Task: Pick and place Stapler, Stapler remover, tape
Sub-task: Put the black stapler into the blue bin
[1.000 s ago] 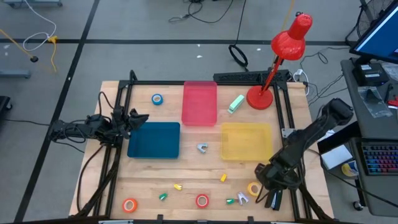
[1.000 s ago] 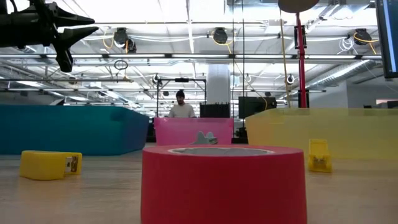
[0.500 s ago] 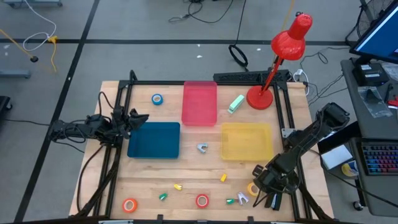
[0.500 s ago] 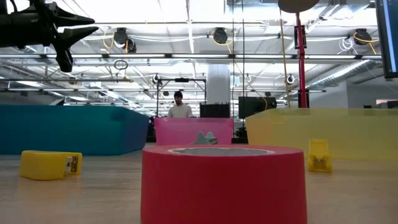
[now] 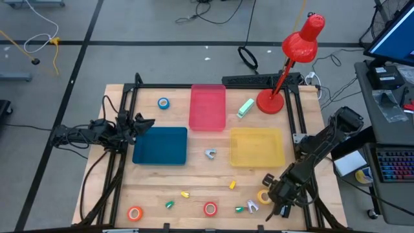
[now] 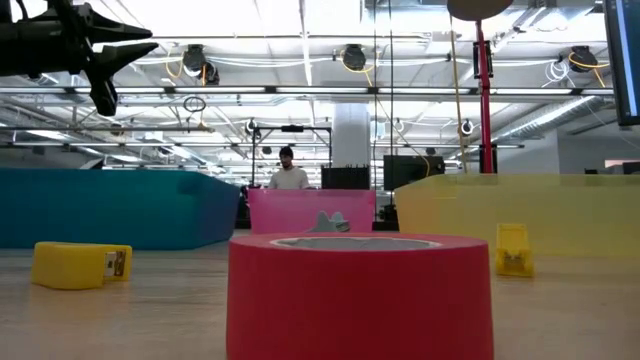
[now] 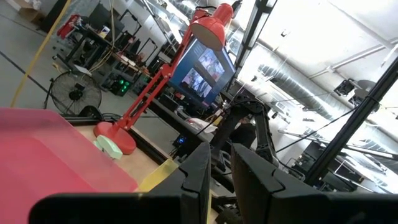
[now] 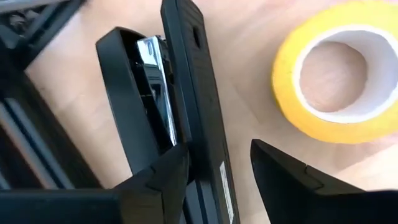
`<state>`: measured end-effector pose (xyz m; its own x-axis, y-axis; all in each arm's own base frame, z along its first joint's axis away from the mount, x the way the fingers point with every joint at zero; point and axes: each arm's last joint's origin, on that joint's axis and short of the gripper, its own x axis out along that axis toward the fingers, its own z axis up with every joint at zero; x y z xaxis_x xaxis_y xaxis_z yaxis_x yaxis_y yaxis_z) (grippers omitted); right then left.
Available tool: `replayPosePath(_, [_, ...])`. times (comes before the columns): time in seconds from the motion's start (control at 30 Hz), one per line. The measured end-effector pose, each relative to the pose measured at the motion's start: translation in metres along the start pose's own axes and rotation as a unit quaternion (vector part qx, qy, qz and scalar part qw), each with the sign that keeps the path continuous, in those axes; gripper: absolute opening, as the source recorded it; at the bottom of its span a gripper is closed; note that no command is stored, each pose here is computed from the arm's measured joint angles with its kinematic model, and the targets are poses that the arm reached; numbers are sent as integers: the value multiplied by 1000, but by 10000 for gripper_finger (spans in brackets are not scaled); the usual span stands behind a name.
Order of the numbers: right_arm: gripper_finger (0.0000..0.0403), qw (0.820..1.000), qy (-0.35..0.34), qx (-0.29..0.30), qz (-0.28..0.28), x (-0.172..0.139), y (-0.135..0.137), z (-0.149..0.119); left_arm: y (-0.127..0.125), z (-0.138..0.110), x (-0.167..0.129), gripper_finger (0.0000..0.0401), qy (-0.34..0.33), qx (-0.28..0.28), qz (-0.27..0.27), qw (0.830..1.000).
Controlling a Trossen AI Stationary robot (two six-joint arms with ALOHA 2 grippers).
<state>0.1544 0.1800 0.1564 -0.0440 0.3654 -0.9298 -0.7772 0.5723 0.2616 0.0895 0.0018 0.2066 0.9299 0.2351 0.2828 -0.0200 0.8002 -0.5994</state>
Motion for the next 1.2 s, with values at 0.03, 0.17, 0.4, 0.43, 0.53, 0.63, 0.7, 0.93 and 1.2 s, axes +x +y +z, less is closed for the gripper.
replayPosePath(0.03, [158, 1000, 2, 1, -2, 1, 0, 0, 0, 0, 0, 65, 0, 0, 0, 1000])
replayPosePath(0.17, [144, 1000, 16, 4, 5, 7, -2, 0, 0, 0, 0, 65, 0, 0, 0, 1000])
replayPosePath(0.4, [127, 1000, 29, 6, 7, 12, -3, 0, 0, 0, 0, 65, 0, -1, 0, 1000])
replayPosePath(0.43, [124, 1000, 30, 6, 6, 12, -3, 0, 0, 0, 0, 65, 0, -1, 0, 1000])
replayPosePath(0.53, [109, 999, 37, 9, -1, 12, -4, -2, 0, 0, 0, 65, 1, 0, 1, 1000])
replayPosePath(0.63, [88, 999, 45, 12, -2, 12, -4, -3, 0, -1, 0, 65, 3, 0, 2, 1000])
replayPosePath(0.7, [73, 999, 47, 13, -5, 12, -4, -4, 1, -1, 0, 65, 3, 1, 3, 1000])
replayPosePath(0.93, [35, 999, 49, 15, -14, 13, -5, -4, 0, -1, 0, 65, 3, 1, 3, 1000])
replayPosePath(1.2, [37, 999, 45, 14, -13, 11, -5, -4, 0, -1, 0, 65, 3, 0, 3, 1000])
